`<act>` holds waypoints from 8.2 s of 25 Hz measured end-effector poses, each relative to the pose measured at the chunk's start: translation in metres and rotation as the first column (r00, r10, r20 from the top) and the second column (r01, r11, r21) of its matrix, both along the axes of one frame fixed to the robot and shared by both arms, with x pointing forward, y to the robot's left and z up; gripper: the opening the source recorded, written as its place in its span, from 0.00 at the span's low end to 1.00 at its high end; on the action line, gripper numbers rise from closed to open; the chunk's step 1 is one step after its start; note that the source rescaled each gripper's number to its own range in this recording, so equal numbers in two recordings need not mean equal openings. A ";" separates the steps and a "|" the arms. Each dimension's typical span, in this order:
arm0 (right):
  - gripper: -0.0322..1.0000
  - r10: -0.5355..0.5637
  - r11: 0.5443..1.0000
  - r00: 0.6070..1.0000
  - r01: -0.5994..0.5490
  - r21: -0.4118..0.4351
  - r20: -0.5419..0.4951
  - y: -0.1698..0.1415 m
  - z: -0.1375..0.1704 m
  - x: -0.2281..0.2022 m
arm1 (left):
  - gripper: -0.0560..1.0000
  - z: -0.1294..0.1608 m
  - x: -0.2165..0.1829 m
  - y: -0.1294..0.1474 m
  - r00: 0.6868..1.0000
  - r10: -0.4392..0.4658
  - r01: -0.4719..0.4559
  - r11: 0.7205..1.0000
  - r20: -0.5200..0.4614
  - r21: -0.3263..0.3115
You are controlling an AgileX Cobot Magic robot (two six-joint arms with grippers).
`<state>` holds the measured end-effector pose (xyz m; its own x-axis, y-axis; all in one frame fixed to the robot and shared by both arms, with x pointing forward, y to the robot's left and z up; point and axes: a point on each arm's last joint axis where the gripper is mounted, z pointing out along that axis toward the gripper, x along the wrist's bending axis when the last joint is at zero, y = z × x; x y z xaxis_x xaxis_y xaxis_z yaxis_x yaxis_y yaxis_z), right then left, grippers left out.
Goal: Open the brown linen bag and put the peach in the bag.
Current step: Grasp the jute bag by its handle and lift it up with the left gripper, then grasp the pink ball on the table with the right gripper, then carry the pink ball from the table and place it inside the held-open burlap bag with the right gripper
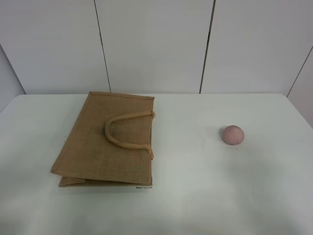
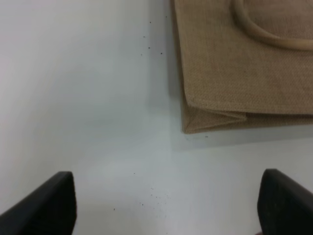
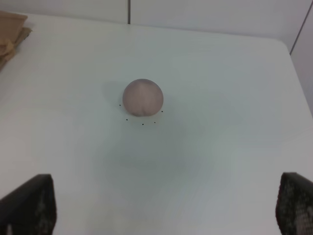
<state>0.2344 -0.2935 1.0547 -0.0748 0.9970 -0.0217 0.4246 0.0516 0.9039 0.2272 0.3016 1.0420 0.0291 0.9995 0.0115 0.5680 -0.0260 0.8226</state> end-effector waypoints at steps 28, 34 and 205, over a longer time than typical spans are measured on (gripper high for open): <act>1.00 0.000 1.000 1.000 0.000 0.000 0.000 0.000 0.000 0.000 | 1.00 0.060 0.181 -0.003 0.864 0.004 0.004 1.000 -0.504 0.015; 1.00 0.000 1.000 1.000 0.000 0.000 0.000 0.000 0.000 0.000 | 1.00 0.032 0.287 -0.007 0.769 0.008 -0.011 1.000 -0.640 -0.001; 0.03 0.623 0.777 0.629 -0.567 0.273 -0.465 0.214 0.006 0.408 | 0.05 0.145 0.376 -0.126 0.886 -0.259 0.233 0.966 -0.384 -0.113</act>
<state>0.6425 -0.0794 1.0607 -0.6241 0.7262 0.2884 0.7182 0.3877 0.5778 0.6031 0.1751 1.1868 0.2636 0.9579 -0.1140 0.8263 -0.1632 0.5390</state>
